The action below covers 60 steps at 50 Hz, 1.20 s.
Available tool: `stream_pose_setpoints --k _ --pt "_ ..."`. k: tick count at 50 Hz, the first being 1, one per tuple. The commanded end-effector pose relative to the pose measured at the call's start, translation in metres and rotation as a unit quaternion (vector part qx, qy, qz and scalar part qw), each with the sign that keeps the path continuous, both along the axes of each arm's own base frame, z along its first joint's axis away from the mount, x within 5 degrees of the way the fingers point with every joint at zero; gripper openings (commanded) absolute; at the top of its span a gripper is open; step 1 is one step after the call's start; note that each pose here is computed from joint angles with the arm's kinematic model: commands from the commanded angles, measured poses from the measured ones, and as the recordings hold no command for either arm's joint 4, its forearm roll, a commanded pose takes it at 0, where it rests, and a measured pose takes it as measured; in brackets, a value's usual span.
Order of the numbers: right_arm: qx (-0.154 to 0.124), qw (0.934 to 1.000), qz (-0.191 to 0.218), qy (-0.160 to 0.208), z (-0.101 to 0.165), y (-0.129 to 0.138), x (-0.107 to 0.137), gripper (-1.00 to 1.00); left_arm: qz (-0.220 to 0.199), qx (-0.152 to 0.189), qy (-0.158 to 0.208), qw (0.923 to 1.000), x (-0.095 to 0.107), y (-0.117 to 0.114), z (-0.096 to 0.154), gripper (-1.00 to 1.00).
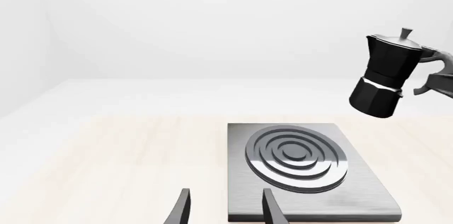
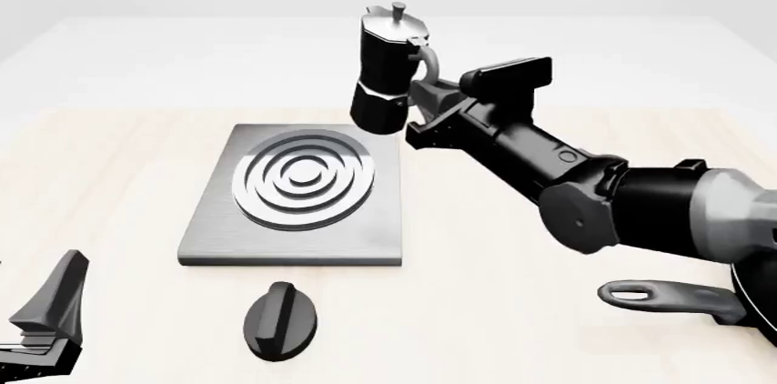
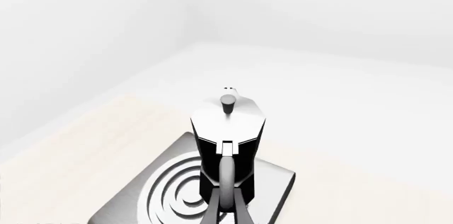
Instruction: Put the moka pot on the stove.
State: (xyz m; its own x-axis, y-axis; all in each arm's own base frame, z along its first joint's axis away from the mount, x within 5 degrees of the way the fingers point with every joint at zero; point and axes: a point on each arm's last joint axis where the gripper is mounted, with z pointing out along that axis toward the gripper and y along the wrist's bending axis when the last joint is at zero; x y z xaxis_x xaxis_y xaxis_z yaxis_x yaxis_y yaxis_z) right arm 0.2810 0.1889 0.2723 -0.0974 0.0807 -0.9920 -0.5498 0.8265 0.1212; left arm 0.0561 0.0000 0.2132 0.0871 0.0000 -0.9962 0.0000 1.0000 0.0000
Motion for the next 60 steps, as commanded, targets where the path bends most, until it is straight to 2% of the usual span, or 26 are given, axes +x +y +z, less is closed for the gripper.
stream_pose_setpoints --k 1,31,60 --pt "0.004 0.9999 0.01 0.0 -0.001 0.016 0.01 -1.0 0.0 0.0 0.0 1.0 0.0 0.0 0.0 1.0" --pt "0.004 0.9994 0.026 0.021 -0.023 0.049 0.035 -1.0 0.0 0.0 0.0 1.0 0.0 0.0 0.0 1.0" --pt "0.002 0.9986 0.038 0.038 -0.042 0.07 0.046 -1.0 0.0 0.0 0.0 1.0 0.0 0.0 0.0 1.0"
